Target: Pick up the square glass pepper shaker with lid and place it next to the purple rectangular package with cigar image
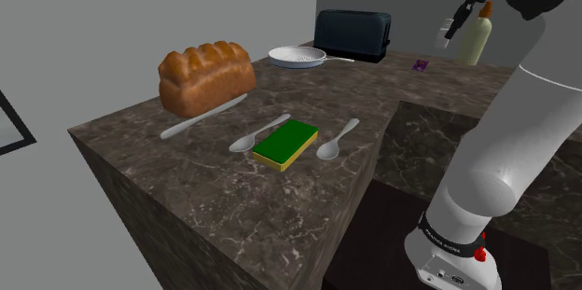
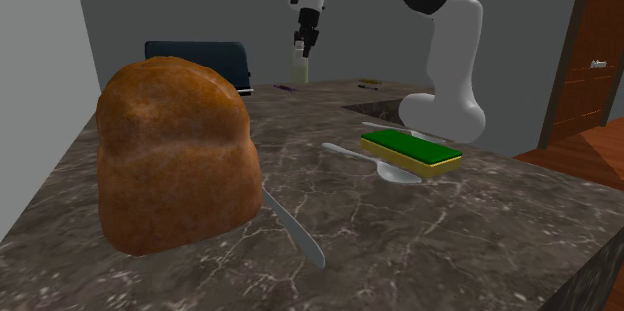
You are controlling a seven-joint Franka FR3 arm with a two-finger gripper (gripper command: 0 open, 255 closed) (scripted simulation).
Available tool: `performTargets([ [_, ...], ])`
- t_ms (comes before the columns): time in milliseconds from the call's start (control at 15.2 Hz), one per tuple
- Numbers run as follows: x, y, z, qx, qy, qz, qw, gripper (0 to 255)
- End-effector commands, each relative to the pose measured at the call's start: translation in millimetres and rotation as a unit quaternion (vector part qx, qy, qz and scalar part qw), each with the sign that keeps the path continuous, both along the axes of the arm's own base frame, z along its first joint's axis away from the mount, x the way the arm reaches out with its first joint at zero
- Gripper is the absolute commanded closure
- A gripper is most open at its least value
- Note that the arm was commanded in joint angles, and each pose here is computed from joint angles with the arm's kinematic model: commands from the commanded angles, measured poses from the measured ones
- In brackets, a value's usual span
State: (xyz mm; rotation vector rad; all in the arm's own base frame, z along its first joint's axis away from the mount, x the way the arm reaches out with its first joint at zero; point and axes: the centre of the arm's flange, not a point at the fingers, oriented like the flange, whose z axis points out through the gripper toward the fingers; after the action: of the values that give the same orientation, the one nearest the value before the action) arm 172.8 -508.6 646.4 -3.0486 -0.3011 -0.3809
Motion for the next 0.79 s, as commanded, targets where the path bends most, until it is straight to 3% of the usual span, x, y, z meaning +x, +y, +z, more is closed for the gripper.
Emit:
performTargets([
  [0,0,0,-12,-0.001,0.000,0.000,1.0000,255],
  [726,0,0,-70,-0.001,0.000,0.000,1.0000,255],
])
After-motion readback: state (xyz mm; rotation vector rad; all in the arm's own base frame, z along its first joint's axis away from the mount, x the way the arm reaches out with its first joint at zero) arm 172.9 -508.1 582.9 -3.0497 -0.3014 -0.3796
